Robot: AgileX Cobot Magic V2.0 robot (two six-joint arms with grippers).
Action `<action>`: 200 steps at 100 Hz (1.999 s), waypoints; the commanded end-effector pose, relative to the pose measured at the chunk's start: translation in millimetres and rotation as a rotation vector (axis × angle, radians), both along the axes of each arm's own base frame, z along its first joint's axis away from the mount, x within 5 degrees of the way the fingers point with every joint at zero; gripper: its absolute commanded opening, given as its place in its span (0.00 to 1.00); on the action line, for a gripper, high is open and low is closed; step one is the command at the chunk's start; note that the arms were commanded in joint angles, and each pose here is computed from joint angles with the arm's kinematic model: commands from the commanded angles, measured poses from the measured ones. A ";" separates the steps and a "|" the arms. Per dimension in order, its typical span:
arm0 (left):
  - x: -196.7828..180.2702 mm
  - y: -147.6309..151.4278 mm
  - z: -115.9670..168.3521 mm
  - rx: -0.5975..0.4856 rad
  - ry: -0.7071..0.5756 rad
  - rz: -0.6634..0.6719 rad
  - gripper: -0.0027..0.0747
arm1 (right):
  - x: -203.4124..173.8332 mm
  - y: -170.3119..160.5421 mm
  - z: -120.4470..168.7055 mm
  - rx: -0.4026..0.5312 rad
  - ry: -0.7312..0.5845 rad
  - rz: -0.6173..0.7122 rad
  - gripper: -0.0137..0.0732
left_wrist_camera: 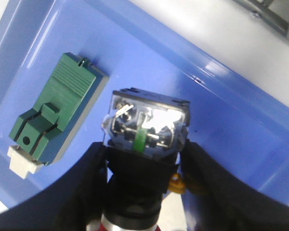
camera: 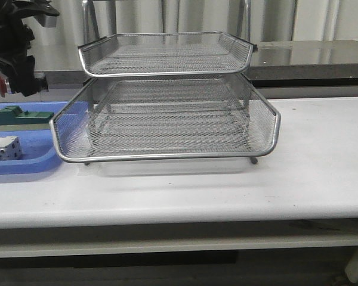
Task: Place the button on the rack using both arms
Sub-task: 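Lift the red push button out of the blue tray with left gripper, then lower the button into the pulled-out middle tier with left gripper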
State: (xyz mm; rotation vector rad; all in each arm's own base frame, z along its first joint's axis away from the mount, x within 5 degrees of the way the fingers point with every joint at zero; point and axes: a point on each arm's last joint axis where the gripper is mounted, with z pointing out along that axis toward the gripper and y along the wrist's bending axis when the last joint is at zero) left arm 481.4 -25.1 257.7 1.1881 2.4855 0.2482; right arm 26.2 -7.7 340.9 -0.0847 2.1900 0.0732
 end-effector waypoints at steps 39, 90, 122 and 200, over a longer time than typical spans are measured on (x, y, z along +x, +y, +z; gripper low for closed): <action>-48.6 -2.5 93.2 -0.143 -0.048 0.053 0.08 | 2.6 -0.8 10.8 -0.005 -0.075 -0.008 0.08; -103.5 -30.5 137.5 -0.292 -0.083 0.073 0.08 | 2.6 -0.8 10.8 -0.005 -0.075 -0.008 0.08; -142.1 -106.9 133.8 -0.331 -0.006 -0.140 0.08 | 2.6 -0.8 10.8 -0.005 -0.075 -0.008 0.08; -152.6 -226.5 69.0 -0.225 0.060 -0.418 0.08 | 2.6 -0.8 10.8 -0.005 -0.075 -0.008 0.08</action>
